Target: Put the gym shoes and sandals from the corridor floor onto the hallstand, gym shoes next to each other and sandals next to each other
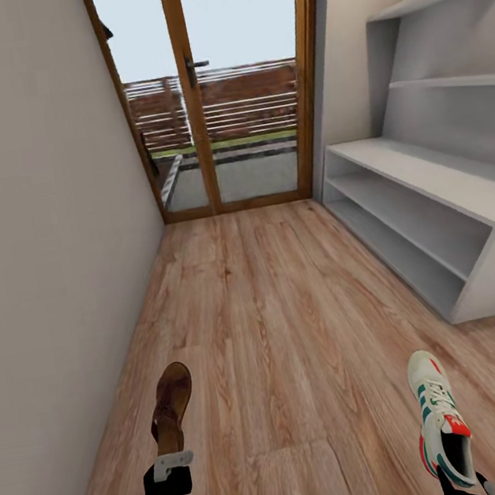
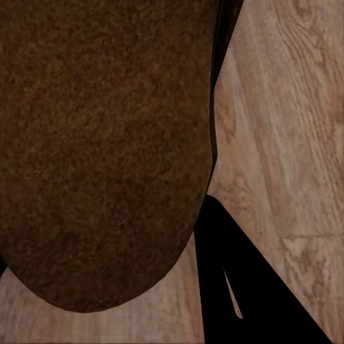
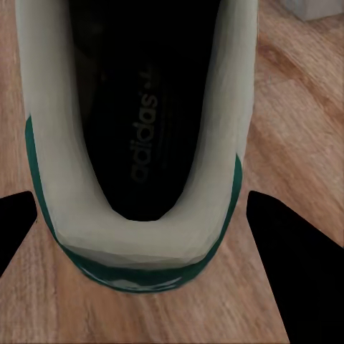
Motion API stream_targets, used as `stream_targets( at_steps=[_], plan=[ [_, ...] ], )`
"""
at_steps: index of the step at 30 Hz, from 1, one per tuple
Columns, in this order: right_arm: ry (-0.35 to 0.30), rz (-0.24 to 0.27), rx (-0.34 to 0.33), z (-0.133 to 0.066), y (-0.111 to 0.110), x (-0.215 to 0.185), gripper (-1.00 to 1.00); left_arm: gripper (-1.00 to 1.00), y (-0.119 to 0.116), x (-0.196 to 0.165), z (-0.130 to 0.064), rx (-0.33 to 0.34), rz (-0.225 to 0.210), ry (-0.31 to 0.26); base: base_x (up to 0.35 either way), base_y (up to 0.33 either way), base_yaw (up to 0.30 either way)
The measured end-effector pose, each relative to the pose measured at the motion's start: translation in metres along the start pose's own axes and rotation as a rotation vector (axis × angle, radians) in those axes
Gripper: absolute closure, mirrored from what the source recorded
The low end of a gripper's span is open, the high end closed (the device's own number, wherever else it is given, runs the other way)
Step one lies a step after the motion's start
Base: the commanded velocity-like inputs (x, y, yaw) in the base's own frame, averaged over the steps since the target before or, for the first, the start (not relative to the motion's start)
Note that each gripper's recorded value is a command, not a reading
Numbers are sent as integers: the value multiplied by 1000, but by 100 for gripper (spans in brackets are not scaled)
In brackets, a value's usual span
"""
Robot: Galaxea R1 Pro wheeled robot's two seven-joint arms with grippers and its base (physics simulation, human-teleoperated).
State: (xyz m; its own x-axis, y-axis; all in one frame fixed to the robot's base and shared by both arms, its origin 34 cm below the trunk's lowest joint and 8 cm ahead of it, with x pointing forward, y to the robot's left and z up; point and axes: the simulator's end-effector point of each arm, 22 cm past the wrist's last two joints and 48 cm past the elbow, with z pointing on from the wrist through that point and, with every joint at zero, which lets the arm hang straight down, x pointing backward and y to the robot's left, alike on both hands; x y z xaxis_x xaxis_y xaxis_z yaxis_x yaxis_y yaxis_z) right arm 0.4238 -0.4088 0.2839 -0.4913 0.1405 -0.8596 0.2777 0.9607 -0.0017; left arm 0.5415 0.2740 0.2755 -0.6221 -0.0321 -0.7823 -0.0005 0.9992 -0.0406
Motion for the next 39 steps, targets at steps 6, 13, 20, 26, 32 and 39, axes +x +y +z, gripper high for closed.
stream_targets(
  at_steps=[6, 13, 20, 26, 32, 39],
  plan=[
    [0, 0, 0, 0, 0, 0, 100, 100, 0, 0, 0, 0, 0, 1, 335, 0, 0],
    [0, 0, 0, 0, 0, 0, 100, 100, 0, 0, 0, 0, 0, 0, 335, 0, 0],
    [0, 0, 0, 0, 0, 0, 100, 100, 0, 0, 0, 0, 0, 1, 335, 0, 0],
    [2, 0, -2, 0, 1, 1, 100, 100, 0, 0, 0, 0, 0, 0, 335, 0, 0],
    [2, 0, -1, 0, 1, 1, 100, 100, 0, 0, 0, 0, 0, 1, 335, 0, 0],
    [2, 0, -1, 0, 1, 1, 100, 100, -1, 0, 0, 1, -1, 0, 335, 0, 0]
  ],
)
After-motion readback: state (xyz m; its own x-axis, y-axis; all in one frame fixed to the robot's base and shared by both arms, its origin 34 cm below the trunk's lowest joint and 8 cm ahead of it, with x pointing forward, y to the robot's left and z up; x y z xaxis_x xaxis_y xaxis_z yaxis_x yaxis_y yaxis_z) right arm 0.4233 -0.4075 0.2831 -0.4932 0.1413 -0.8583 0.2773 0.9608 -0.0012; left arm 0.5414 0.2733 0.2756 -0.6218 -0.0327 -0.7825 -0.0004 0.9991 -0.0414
